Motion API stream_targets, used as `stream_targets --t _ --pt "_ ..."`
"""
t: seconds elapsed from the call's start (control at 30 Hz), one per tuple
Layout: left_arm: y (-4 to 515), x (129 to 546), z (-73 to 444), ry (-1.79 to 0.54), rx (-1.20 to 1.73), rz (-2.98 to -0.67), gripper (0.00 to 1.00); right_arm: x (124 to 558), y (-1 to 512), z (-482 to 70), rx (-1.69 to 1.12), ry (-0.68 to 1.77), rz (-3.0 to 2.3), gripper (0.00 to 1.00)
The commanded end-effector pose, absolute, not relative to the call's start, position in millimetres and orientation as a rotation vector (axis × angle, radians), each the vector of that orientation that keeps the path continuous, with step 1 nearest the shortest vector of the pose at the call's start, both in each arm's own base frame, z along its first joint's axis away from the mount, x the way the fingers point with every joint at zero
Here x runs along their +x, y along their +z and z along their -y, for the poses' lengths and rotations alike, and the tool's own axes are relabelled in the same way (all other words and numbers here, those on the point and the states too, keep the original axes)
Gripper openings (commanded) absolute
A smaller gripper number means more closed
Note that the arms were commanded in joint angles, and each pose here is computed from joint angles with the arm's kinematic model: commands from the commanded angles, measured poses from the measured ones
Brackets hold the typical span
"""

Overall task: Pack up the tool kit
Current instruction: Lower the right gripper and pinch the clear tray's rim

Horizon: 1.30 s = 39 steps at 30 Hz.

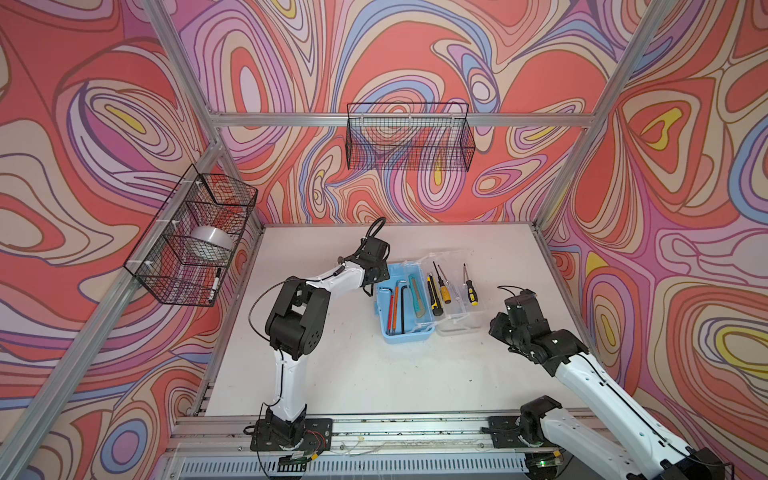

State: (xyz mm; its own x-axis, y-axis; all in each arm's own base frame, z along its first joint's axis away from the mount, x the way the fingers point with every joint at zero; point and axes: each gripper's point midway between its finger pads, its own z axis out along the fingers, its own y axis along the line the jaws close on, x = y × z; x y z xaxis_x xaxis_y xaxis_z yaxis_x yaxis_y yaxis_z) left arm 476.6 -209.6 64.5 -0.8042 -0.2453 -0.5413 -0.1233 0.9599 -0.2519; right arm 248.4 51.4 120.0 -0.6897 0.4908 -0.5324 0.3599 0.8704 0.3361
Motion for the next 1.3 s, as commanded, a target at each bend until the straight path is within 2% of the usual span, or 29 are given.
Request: stream_targets --t 0.0,0.1,0.2,0.33,0.53,0.93,1.1,1.27 --pt "39.5 462.6 196.6 -0.203 -0.262 -2.586 0.14 259.0 123.8 -64.9 0.569 0.399 -2.344 0.43" --pt "37.3 461.2 196.7 -0.211 -0.265 -2.585 0.17 263.6 122.7 -69.8 0.554 0.433 -2.329 0.44" --pt "35.3 459.9 198.3 -0.229 -0.264 -2.585 0.27 268.0 114.5 -73.4 0.547 0.437 -2.349 0.42" --pt "35.4 455.5 200.0 -0.253 -0.264 -2.594 0.33 272.5 103.0 -72.7 0.567 0.423 -2.367 0.38" --pt "44.4 460.6 201.4 -0.281 -0.257 -2.561 0.33 274.5 91.5 -70.0 0.594 0.386 -2.412 0.34" --pt "47.5 459.1 205.1 -0.319 -0.248 -2.555 0.30 287.6 69.6 -65.3 0.625 0.379 -2.434 0.35" --pt "45.3 457.6 208.6 -0.346 -0.242 -2.561 0.26 297.7 66.3 -65.4 0.619 0.398 -2.420 0.27" --pt "44.7 457.4 210.5 -0.364 -0.249 -2.562 0.18 302.8 62.1 -69.1 0.611 0.411 -2.438 0.25"
